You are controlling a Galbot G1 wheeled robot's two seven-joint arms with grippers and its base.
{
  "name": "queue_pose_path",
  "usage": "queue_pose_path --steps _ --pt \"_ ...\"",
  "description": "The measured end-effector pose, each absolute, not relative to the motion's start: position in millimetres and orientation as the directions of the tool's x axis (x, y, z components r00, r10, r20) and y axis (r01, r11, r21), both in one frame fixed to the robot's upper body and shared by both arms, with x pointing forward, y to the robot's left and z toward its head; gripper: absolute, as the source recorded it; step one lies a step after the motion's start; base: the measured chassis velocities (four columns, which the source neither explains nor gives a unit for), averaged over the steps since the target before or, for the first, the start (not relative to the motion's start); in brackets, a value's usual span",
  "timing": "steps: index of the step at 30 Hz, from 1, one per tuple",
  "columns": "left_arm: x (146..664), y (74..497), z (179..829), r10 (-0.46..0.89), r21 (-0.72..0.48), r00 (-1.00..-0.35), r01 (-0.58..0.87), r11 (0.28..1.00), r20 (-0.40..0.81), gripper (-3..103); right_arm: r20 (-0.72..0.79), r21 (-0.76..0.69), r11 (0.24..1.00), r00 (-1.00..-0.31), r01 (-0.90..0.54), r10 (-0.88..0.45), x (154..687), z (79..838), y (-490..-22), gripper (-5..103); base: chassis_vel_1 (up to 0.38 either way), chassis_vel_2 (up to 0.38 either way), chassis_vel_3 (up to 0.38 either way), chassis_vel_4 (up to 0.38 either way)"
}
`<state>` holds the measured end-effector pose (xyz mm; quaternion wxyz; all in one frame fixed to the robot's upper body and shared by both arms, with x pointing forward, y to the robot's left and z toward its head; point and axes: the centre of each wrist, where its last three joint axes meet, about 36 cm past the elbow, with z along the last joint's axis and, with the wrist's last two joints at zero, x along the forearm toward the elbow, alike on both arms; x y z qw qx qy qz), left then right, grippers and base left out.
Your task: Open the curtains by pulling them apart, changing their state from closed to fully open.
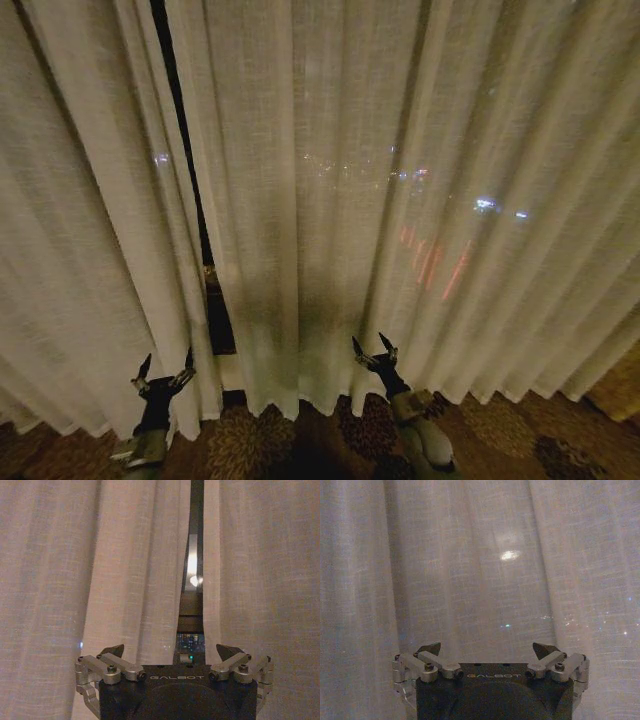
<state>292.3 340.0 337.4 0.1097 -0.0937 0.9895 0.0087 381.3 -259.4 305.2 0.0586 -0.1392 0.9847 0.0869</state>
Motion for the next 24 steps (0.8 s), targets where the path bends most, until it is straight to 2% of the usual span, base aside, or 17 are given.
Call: queue_pose_path --steps 10,24 --pt "292.4 340.0 337.5 -0.184 -0.003 -0.958 -0.187 0.982 -0.219 100 -0.150 0.169 0.936 -0.946 -0.310 -0.287 386.5 301.0 -250.6 100 -0.149 0.157 0.159 -0.155" --pt "292.3 340.0 337.4 -0.184 -0.003 -0.958 -0.187 0.982 -0.219 100 -0.152 0.101 0.933 -0.932 -0.345 -0.328 402.9 309.0 -213.8 100 -0.013 0.016 0.014 -0.017"
